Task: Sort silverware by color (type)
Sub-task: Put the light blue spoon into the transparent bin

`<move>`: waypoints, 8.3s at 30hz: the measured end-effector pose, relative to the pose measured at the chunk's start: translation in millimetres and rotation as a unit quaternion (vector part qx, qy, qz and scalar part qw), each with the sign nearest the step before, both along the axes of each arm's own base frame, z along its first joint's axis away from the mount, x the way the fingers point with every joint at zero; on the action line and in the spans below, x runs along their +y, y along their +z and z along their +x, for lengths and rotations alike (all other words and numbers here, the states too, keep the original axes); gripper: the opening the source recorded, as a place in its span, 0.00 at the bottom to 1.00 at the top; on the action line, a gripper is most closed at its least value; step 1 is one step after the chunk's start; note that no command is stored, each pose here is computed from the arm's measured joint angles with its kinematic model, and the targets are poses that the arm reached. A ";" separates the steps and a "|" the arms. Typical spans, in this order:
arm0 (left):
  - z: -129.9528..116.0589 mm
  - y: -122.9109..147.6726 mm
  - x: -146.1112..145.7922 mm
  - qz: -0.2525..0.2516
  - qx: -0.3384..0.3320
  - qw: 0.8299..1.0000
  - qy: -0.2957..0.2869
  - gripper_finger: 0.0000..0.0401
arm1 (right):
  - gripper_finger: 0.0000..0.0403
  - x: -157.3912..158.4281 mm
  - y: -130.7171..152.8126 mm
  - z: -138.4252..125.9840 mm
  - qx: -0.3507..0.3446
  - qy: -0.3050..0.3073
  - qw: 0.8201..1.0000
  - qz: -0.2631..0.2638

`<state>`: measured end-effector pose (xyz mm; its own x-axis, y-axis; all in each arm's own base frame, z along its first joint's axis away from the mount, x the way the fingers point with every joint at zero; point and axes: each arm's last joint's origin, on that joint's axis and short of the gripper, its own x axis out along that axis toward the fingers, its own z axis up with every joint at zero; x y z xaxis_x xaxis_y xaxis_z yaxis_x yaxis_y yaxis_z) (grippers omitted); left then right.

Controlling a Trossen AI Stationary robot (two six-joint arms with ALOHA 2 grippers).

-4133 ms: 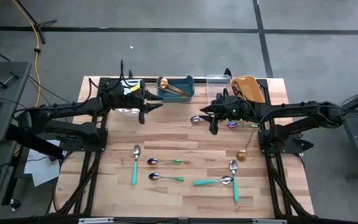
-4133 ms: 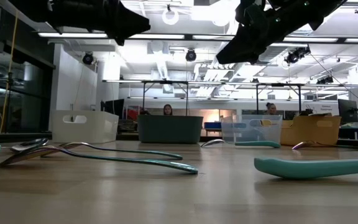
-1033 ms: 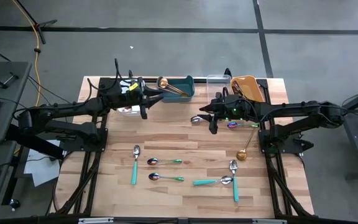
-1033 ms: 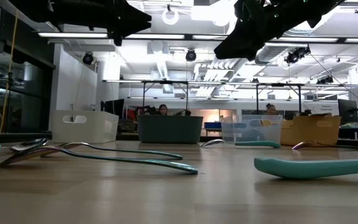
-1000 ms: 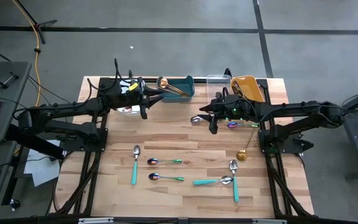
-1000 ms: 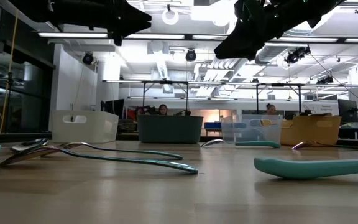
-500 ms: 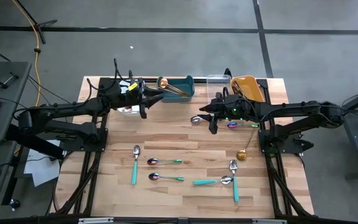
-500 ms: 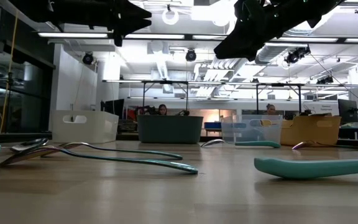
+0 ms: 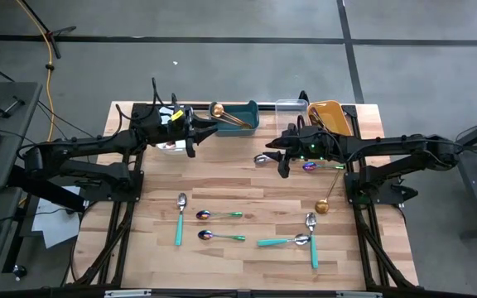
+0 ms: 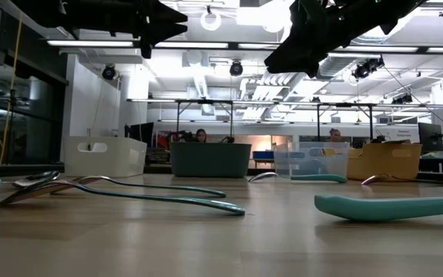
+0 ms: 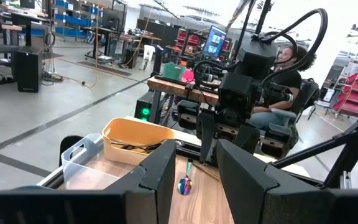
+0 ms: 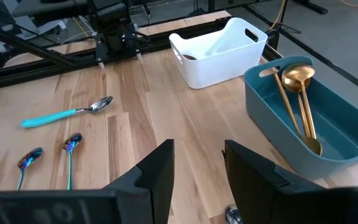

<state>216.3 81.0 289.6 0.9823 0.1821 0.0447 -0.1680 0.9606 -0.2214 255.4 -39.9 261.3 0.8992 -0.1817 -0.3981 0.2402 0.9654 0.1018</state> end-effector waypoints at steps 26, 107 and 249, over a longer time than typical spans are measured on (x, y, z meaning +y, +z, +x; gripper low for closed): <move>0.4 -0.7 -1.0 0.001 0.004 1.000 -0.002 0.28 | 0.34 0.3 0.1 0.1 0.000 0.005 1.000 0.002; -38.0 -1.4 -142.1 -0.256 0.544 0.799 -0.018 0.28 | 0.34 3.7 -3.4 -2.1 0.012 0.027 0.996 0.082; 95.0 4.7 -18.7 -0.071 0.014 0.992 -0.101 0.04 | 0.72 4.0 31.0 37.0 -0.114 0.020 0.985 0.131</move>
